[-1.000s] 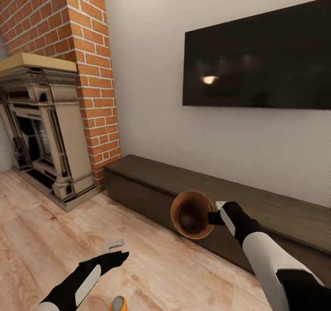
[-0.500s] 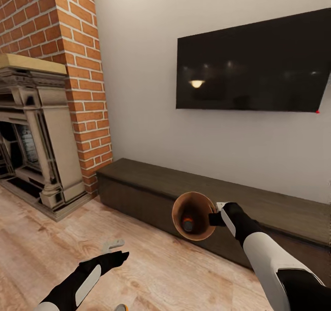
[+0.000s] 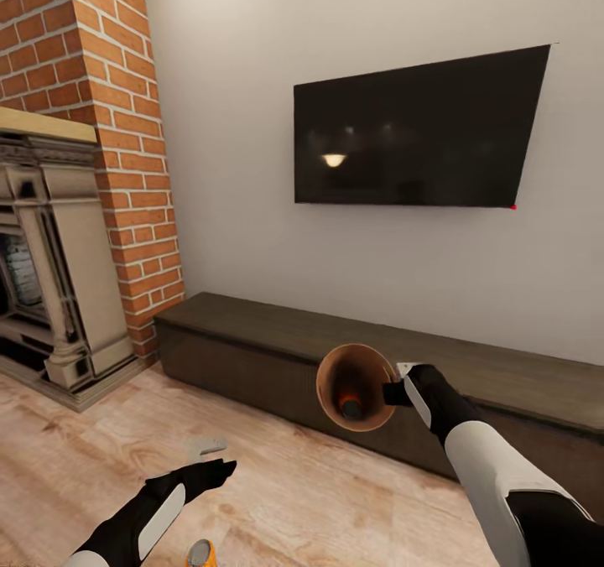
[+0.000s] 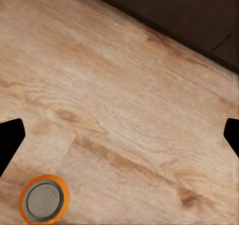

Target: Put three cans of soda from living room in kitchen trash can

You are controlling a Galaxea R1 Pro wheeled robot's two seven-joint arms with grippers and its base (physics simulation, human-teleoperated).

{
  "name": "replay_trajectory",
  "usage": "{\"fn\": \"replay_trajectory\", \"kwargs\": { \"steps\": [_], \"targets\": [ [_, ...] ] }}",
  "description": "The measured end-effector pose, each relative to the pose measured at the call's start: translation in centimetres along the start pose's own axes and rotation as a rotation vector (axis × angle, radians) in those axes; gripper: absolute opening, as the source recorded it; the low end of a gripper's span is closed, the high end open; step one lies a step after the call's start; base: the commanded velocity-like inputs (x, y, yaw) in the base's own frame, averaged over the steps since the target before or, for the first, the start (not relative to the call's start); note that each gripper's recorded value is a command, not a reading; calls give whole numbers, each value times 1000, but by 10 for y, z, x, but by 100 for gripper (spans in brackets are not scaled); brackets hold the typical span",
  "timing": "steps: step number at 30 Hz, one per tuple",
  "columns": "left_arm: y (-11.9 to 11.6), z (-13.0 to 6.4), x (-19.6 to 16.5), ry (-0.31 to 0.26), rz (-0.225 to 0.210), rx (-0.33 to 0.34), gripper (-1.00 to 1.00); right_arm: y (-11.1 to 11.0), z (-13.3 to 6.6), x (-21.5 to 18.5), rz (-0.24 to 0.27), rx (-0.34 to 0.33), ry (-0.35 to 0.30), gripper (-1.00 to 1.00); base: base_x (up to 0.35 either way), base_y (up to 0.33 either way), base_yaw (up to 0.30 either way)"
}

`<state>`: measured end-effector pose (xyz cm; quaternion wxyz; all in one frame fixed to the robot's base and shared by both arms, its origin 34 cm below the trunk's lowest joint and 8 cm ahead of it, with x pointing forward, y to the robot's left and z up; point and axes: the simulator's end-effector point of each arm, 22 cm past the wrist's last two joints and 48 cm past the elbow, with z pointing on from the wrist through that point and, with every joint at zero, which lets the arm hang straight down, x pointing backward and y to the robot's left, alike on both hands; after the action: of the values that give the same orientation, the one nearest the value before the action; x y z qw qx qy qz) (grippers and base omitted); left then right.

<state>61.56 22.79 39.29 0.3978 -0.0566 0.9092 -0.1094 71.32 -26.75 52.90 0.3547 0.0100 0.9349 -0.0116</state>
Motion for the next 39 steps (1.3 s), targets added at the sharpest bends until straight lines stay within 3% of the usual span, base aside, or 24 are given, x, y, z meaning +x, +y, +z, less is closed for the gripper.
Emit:
{"fn": "replay_trajectory", "kwargs": {
  "steps": [12,25,39],
  "targets": [
    [-2,-4,-5,-4,-1,3,100,2,-6,-4,10,-10,-7,-100,-295,-10,-106],
    [-1,-5,-7,-10,-6,3,100,0,-9,-6,5,-2,-12,-100,-3,22,-48],
    [-8,-10,-13,-17,-2,28,100,1,-19,-14,10,-7,-33,-100,4,260,-131]
  ]
}}
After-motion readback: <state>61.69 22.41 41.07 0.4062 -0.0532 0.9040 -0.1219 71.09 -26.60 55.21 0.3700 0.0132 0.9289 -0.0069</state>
